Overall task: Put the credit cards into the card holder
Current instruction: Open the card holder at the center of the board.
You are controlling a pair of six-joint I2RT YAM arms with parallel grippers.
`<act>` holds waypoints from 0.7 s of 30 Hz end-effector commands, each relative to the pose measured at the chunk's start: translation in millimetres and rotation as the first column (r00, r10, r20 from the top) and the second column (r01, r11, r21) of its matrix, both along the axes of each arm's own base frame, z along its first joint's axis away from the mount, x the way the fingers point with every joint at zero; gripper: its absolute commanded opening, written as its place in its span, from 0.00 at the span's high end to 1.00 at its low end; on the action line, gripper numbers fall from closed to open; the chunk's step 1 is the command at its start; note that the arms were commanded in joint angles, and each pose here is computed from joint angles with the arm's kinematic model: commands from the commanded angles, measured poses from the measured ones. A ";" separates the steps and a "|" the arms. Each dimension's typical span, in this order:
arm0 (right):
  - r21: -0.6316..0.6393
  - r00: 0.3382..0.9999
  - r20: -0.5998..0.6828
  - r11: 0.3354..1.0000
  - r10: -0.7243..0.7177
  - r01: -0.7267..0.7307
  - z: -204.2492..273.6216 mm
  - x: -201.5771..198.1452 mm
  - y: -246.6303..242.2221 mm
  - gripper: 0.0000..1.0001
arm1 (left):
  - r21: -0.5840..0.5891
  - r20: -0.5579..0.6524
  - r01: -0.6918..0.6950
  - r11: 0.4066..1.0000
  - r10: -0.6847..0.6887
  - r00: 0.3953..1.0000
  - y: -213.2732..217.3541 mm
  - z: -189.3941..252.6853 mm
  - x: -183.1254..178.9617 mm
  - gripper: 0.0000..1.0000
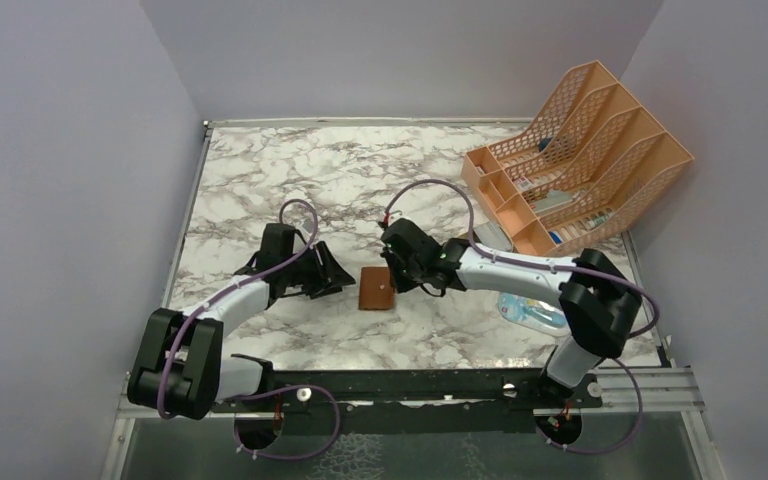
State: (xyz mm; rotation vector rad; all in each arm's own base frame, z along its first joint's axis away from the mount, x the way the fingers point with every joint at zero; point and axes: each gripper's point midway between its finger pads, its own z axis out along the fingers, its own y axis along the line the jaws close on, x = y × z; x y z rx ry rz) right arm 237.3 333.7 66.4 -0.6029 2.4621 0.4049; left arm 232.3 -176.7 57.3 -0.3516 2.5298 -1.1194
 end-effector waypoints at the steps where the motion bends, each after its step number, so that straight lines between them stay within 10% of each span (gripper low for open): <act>1: 0.113 0.999 -0.049 0.994 -0.005 0.010 14.9 -20.3 0.6 0.99 | -0.007 0.027 0.090 0.996 -0.090 0.996 -17.8 8.9 -5.2 0.50; 10: 0.364 0.998 -0.060 0.931 0.001 0.021 68.1 -38.8 12.3 0.99 | 0.001 0.034 0.166 0.986 -0.166 0.986 -36.1 14.8 -9.6 0.44; 21: 0.373 0.998 -0.063 0.927 -0.007 0.030 74.0 -39.3 11.8 0.99 | 0.061 0.083 0.152 0.986 -0.157 0.984 -28.2 33.1 -6.3 0.33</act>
